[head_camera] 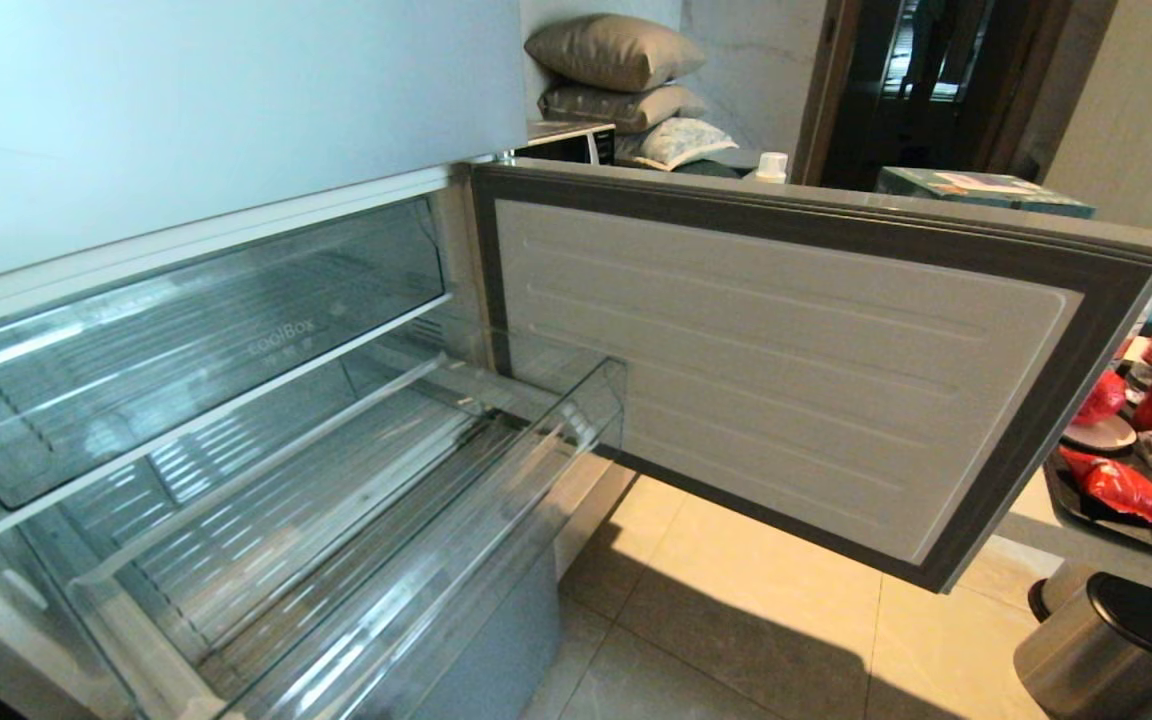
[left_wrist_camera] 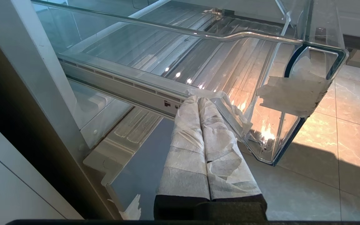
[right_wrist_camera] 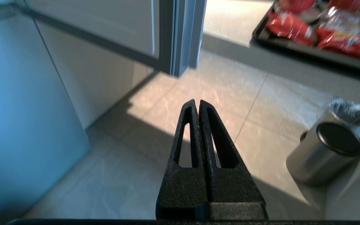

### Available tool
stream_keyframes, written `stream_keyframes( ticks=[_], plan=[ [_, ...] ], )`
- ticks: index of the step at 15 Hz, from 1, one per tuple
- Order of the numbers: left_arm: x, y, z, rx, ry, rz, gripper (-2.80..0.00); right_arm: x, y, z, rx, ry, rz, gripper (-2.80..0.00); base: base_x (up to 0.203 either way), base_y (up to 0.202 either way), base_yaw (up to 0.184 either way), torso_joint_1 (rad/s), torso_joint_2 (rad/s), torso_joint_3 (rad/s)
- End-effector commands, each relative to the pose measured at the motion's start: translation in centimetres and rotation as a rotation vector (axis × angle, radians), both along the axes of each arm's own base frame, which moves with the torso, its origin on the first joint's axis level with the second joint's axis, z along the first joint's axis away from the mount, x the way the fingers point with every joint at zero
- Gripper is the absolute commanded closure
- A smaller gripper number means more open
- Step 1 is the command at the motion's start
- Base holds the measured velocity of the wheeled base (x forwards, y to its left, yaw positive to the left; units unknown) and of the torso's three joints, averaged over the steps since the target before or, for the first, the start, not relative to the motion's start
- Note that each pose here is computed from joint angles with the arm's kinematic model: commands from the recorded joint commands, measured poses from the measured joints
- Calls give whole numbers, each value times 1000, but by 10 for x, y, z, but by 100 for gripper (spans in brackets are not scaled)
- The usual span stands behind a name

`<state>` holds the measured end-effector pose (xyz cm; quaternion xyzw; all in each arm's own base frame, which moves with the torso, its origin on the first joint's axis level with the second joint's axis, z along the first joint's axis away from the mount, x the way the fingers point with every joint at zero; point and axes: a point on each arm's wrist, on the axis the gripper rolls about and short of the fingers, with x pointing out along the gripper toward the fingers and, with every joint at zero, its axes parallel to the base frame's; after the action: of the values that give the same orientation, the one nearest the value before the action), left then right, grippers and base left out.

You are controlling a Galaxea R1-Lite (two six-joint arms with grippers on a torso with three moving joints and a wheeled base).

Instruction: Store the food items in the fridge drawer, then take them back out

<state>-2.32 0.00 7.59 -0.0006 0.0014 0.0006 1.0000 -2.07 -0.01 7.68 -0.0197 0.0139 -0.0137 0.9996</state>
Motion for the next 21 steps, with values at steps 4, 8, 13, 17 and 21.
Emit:
stream_keyframes(
  ticks=[4,8,13,17,21],
  plan=[
    [0,0,0,0,-1,0,0,-2,0,-2,2,-20,2,0,-1,-2,18,0,-2,0],
    [0,0,0,0,-1,0,0,-2,0,-2,4,-20,2,0,2,-6,163,4,0,1],
    [0,0,0,0,-1,0,0,-2,0,-2,4,-20,2,0,1,-7,176,3,0,2],
    [0,0,0,0,-1,0,0,-2,0,-2,5,-20,2,0,2,-8,173,2,3,3],
    [0,0,0,0,-1,0,0,-2,0,-1,7,-21,10,0,0,-6,172,2,7,2]
  ],
)
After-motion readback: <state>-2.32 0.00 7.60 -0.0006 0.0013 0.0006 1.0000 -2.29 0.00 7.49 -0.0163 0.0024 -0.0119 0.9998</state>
